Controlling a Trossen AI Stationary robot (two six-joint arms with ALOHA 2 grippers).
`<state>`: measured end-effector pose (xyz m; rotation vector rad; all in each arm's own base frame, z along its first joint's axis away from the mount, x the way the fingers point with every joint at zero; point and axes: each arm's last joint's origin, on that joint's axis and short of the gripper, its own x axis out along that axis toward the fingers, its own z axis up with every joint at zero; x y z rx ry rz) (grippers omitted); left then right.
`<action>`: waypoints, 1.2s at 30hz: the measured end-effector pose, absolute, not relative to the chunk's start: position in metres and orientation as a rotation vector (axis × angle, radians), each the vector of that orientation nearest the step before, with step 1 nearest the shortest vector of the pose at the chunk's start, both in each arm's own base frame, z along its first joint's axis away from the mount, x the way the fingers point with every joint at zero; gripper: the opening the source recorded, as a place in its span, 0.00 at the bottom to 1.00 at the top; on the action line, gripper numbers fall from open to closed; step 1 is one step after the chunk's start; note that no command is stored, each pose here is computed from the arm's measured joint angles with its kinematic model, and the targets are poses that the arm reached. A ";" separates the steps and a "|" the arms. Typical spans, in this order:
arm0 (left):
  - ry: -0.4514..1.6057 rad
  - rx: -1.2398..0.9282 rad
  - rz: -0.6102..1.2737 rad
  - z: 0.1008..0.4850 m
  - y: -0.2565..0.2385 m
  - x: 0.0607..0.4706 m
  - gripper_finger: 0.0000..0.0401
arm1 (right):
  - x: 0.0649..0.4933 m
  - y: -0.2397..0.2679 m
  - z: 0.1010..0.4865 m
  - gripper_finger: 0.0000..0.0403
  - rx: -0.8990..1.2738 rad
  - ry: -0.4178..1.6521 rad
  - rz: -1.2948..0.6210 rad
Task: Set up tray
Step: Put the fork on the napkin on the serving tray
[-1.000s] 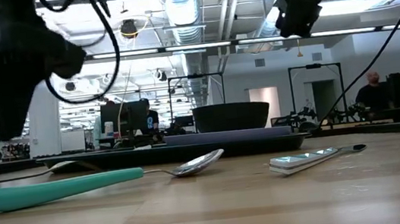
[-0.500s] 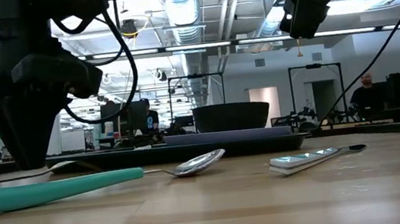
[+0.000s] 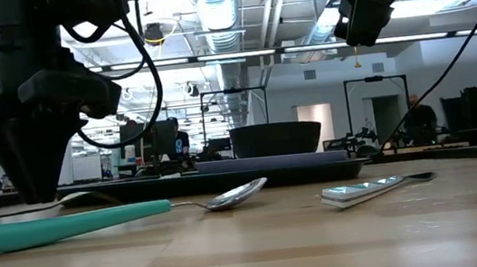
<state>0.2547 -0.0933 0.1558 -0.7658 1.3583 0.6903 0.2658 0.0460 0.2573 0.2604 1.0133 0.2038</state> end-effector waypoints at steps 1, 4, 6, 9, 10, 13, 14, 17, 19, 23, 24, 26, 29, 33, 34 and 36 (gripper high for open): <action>1.355 -0.769 0.695 0.156 -0.093 0.255 0.33 | 0.266 0.046 0.257 0.15 0.260 1.013 0.204; 1.340 -0.772 0.695 0.154 -0.093 0.255 0.33 | 0.266 0.046 0.257 0.15 0.260 1.013 0.204; 1.335 -0.788 0.698 0.151 -0.093 0.254 0.33 | 0.266 0.046 0.257 0.15 0.260 1.013 0.204; 1.346 -0.810 0.696 0.145 -0.092 0.251 0.33 | 0.266 0.046 0.257 0.15 0.261 1.013 0.204; 1.351 -0.805 0.701 0.145 -0.092 0.250 0.33 | 0.266 0.046 0.257 0.15 0.261 1.013 0.204; 1.356 -0.792 0.724 0.145 -0.090 0.249 0.33 | 0.266 0.046 0.257 0.15 0.261 1.013 0.204; 1.356 -0.793 0.723 0.145 -0.090 0.249 0.32 | 0.266 0.046 0.257 0.15 0.261 1.013 0.204; 1.351 -0.802 0.715 0.145 -0.090 0.250 0.25 | 0.266 0.046 0.257 0.15 0.260 1.013 0.204; 1.349 -0.806 0.709 0.145 -0.091 0.250 0.18 | 0.266 0.046 0.257 0.15 0.261 1.013 0.204; 1.346 -0.825 0.688 0.145 -0.092 0.252 0.03 | 0.266 0.046 0.257 0.15 0.261 1.013 0.204; 1.342 -0.828 0.684 0.145 -0.092 0.252 0.02 | 0.266 0.046 0.257 0.15 0.261 1.013 0.204; 1.340 -0.831 0.682 0.145 -0.092 0.253 0.02 | 0.266 0.046 0.257 0.15 0.261 1.013 0.204; 1.337 -0.847 0.689 0.145 -0.092 0.253 0.01 | 0.266 0.046 0.257 0.15 0.261 1.013 0.204; 1.319 -0.890 0.674 0.147 -0.094 0.255 0.01 | 0.266 0.046 0.257 0.15 0.260 1.013 0.204; 1.317 -0.900 0.672 0.149 -0.094 0.256 0.01 | 0.266 0.046 0.257 0.15 0.260 1.013 0.204; 1.313 -0.908 0.665 0.153 -0.095 0.258 0.01 | 0.266 0.046 0.257 0.15 0.260 1.013 0.204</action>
